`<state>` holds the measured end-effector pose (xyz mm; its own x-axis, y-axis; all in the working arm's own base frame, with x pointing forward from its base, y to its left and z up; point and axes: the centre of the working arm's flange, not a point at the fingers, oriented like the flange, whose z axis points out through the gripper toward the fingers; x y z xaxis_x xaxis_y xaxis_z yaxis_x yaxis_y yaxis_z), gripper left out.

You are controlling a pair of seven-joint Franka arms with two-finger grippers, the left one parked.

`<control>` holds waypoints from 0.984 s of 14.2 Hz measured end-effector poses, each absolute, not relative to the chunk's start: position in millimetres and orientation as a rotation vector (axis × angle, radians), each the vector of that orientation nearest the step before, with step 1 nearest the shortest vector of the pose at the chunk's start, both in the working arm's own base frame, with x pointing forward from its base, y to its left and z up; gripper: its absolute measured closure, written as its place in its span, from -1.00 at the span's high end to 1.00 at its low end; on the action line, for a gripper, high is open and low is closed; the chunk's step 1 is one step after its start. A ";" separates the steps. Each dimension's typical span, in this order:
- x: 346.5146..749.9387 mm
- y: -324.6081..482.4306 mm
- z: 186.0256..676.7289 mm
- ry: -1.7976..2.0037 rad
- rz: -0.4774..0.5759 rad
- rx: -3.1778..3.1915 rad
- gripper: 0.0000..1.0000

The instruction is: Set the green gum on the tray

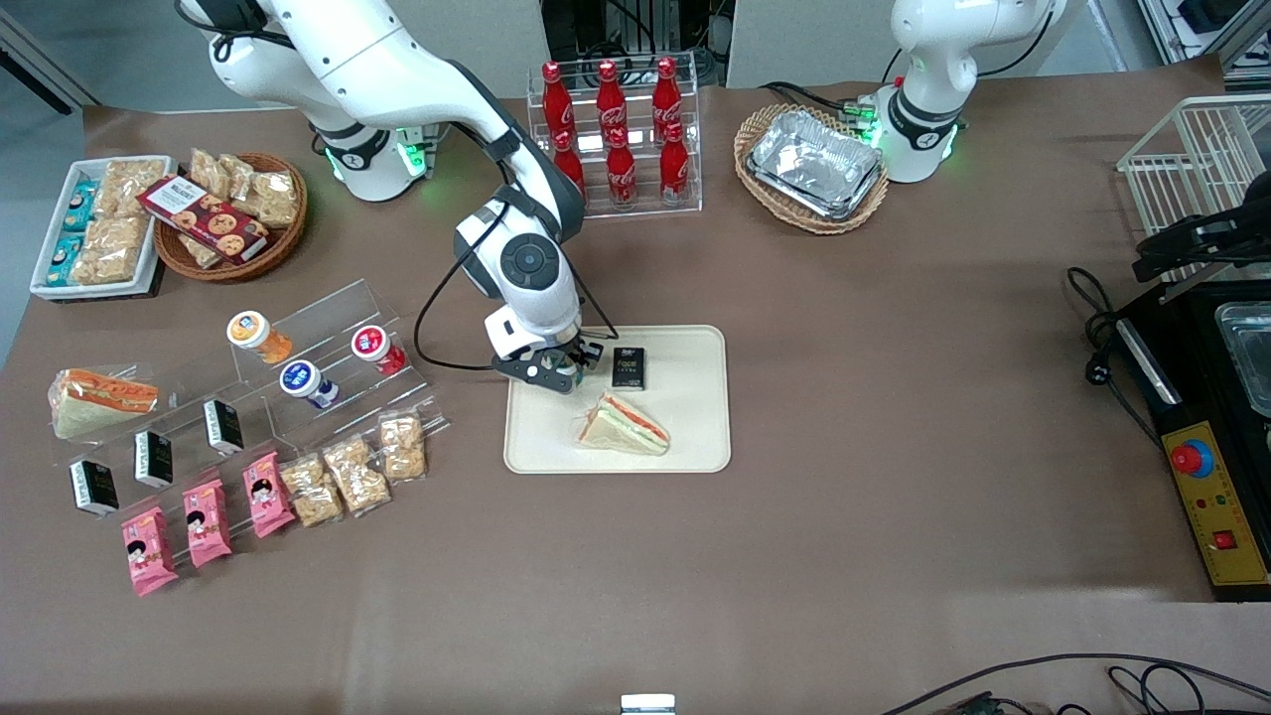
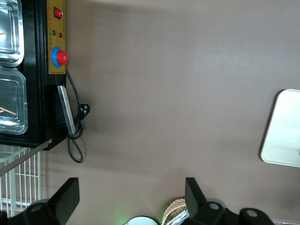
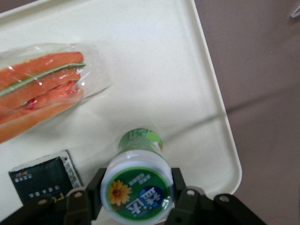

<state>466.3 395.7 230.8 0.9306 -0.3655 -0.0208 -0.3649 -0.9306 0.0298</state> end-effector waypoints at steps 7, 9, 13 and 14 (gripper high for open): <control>488.5 377.1 316.0 -0.635 0.003 3.079 1.00; 501.2 334.7 395.9 -0.615 0.022 3.096 1.00; 494.6 217.4 520.3 -0.516 -0.007 3.107 1.00; 494.4 186.7 538.7 -0.489 -0.005 3.119 1.00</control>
<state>494.4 186.7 538.7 0.9519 -0.3063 -0.0056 -0.3063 -0.9518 -0.0152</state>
